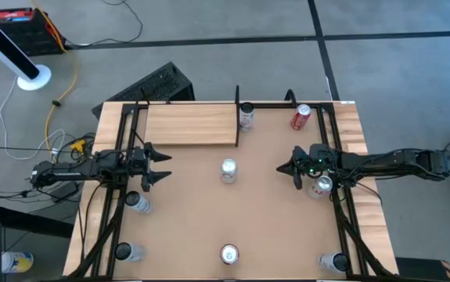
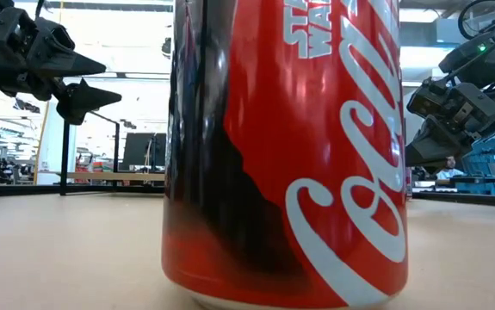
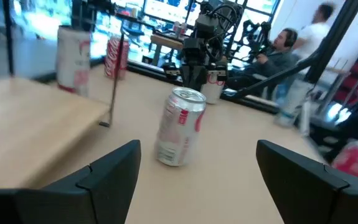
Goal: Place canned beverage on shelf
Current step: Put the left silver and red soda can on the shelf
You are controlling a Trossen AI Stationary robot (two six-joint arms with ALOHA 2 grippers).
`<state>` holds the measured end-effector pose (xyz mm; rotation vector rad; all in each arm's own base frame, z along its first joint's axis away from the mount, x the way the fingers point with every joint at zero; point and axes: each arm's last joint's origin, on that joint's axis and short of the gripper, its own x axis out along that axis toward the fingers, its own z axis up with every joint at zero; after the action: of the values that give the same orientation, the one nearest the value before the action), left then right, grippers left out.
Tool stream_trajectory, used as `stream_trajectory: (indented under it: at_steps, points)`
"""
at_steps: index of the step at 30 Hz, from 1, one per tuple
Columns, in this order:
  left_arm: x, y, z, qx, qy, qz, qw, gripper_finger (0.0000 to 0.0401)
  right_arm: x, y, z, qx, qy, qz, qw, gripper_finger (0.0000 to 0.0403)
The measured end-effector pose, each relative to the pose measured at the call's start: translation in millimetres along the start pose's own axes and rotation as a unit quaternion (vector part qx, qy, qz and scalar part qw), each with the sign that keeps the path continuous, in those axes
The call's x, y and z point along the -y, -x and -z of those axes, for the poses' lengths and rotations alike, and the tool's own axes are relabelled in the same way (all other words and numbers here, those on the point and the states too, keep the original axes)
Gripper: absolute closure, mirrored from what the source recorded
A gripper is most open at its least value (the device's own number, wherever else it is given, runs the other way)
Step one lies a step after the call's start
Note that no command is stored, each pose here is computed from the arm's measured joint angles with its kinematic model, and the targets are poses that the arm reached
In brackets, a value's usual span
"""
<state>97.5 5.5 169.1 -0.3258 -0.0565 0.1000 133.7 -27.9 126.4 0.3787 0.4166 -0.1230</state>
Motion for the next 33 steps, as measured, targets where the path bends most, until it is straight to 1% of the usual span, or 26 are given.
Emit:
stream_trajectory:
  at_steps: [3, 6, 10, 12, 14, 17, 19, 22, 25, 28, 30, 31, 33]
  points:
    - [1.0, 0.0, 1.3, -0.013, 0.07, 0.02, 0.997, 0.0097, 0.0, 0.0, -0.2, 0.001, 0.002, 0.0, 1.0, 0.037]
    - [1.3, 0.0, 1.4, -0.016, 0.105, 0.024, 0.994, 0.0097, -0.6, 0.0, -3.0, 0.016, 0.008, -0.002, 1.0, 0.037]
    - [0.3, 0.0, 0.6, -0.006, 0.11, 0.007, 0.994, 0.0097, -2.5, 0.6, -10.7, 0.057, 0.014, -0.005, 0.998, 0.037]
    - [-0.2, 0.0, 0.0, 0.001, 0.11, -0.003, 0.994, 0.0097, -3.9, 1.7, -17.4, 0.095, -0.001, -0.004, 0.995, 0.037]
    - [-0.8, 0.0, -0.8, 0.01, 0.111, -0.016, 0.994, 0.0097, -6.0, 3.6, -25.5, 0.14, -0.006, -0.008, 0.99, 0.037]
    - [-1.5, 0.1, -1.4, 0.018, 0.117, -0.027, 0.993, 0.0097, -10.7, 8.5, -38.9, 0.211, 0.004, -0.028, 0.977, 0.037]
    - [-1.5, 0.1, -1.5, 0.018, 0.119, -0.028, 0.992, 0.0097, -14.8, 11.3, -50.7, 0.242, 0.01, -0.038, 0.97, 0.037]
    - [-2.0, 0.1, -2.0, 0.025, 0.119, -0.037, 0.992, 0.0097, -23.3, 14.8, -73.0, 0.269, 0.019, -0.05, 0.962, 0.037]
    - [-2.3, 0.2, -2.5, 0.03, 0.114, -0.044, 0.992, 0.0097, -36.5, 14.0, -98.0, 0.278, 0.062, -0.058, 0.957, 0.037]
    - [-2.5, 0.3, -4.7, 0.045, 0.108, -0.053, 0.992, 0.0097, -53.7, 8.0, -119.1, 0.257, 0.119, -0.067, 0.957, 0.0367]
    - [-2.4, 0.6, -7.9, 0.066, 0.107, -0.061, 0.99, 0.0097, -66.3, 1.6, -130.1, 0.23, 0.158, -0.074, 0.957, 0.0361]
    - [-2.0, 0.8, -9.9, 0.076, 0.097, -0.061, 0.991, 0.0097, -72.1, -1.5, -134.7, 0.215, 0.175, -0.078, 0.958, 0.0357]
    - [-0.5, 1.4, -14.7, 0.098, 0.054, -0.057, 0.992, 0.0097, -83.2, -8.0, -142.4, 0.186, 0.2, -0.086, 0.958, 0.0346]
